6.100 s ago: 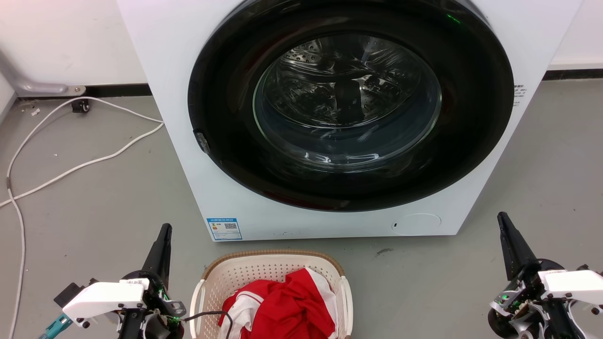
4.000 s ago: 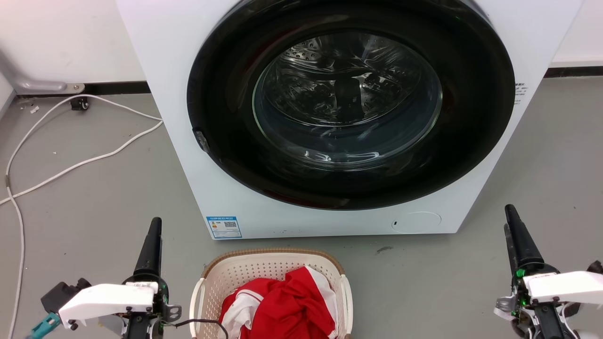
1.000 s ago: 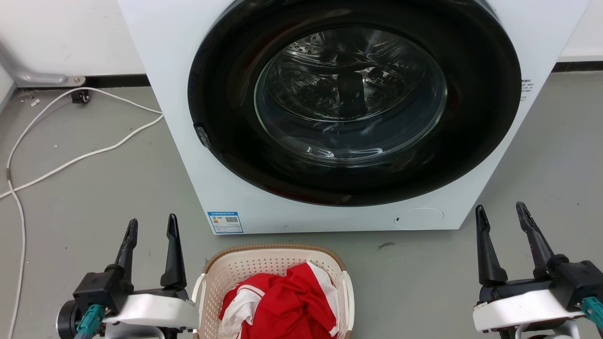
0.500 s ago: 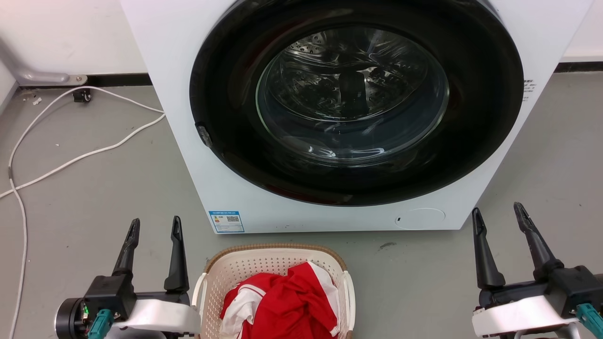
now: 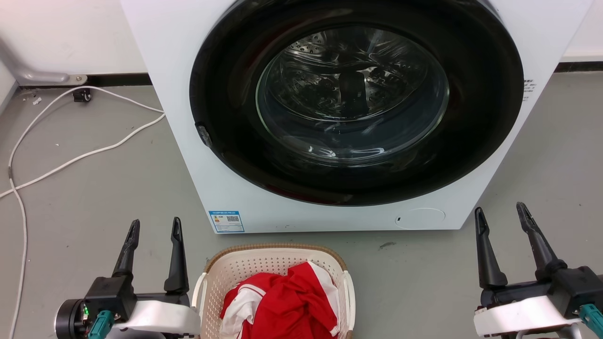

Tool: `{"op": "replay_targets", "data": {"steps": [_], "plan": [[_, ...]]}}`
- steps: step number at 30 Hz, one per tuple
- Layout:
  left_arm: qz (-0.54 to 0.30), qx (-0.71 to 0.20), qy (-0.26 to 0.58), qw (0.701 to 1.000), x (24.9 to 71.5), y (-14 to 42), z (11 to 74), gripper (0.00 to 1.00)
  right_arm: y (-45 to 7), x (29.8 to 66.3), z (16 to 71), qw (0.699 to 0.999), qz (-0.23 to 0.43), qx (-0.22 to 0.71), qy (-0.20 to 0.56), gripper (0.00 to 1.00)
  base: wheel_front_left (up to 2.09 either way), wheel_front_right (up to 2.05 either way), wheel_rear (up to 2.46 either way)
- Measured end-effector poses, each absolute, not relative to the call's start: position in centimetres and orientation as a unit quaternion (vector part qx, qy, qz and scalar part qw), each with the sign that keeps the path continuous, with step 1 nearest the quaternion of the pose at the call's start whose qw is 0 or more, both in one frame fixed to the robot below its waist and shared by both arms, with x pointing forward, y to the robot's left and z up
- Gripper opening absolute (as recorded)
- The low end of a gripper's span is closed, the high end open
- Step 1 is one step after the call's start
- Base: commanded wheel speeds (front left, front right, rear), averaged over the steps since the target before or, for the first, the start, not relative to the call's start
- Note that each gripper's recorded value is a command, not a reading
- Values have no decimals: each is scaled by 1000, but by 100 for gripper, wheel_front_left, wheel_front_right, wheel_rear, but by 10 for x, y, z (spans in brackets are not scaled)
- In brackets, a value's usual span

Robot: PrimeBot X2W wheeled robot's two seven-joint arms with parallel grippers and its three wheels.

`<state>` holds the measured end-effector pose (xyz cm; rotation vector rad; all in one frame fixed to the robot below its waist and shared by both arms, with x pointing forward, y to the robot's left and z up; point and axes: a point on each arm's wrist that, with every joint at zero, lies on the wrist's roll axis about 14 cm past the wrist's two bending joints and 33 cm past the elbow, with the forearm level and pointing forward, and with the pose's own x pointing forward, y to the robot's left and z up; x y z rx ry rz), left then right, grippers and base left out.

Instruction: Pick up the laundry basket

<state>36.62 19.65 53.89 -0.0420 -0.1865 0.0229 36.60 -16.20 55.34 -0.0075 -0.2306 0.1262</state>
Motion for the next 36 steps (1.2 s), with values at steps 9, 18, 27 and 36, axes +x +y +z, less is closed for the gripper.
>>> {"op": "replay_targets", "data": {"steps": [9, 18, 27, 36], "plan": [[15, -21, -83, 996, 367, 198, 532, 100, -159, 368, 550, 992, 68, 1, -110, 100, 0, 0, 0], [21, -17, -49, 998, 391, 207, 510, 100, -136, 390, 527, 992, 99, 28, -75, 100, 0, 0, 0], [15, -4, 40, 999, 428, 218, 450, 100, -95, 424, 471, 987, 159, 28, 5, 100, 0, 0, 0], [13, 9, 141, 990, 455, 229, 379, 100, -67, 445, 401, 973, 208, 14, 98, 100, 0, 0, 0]]}}
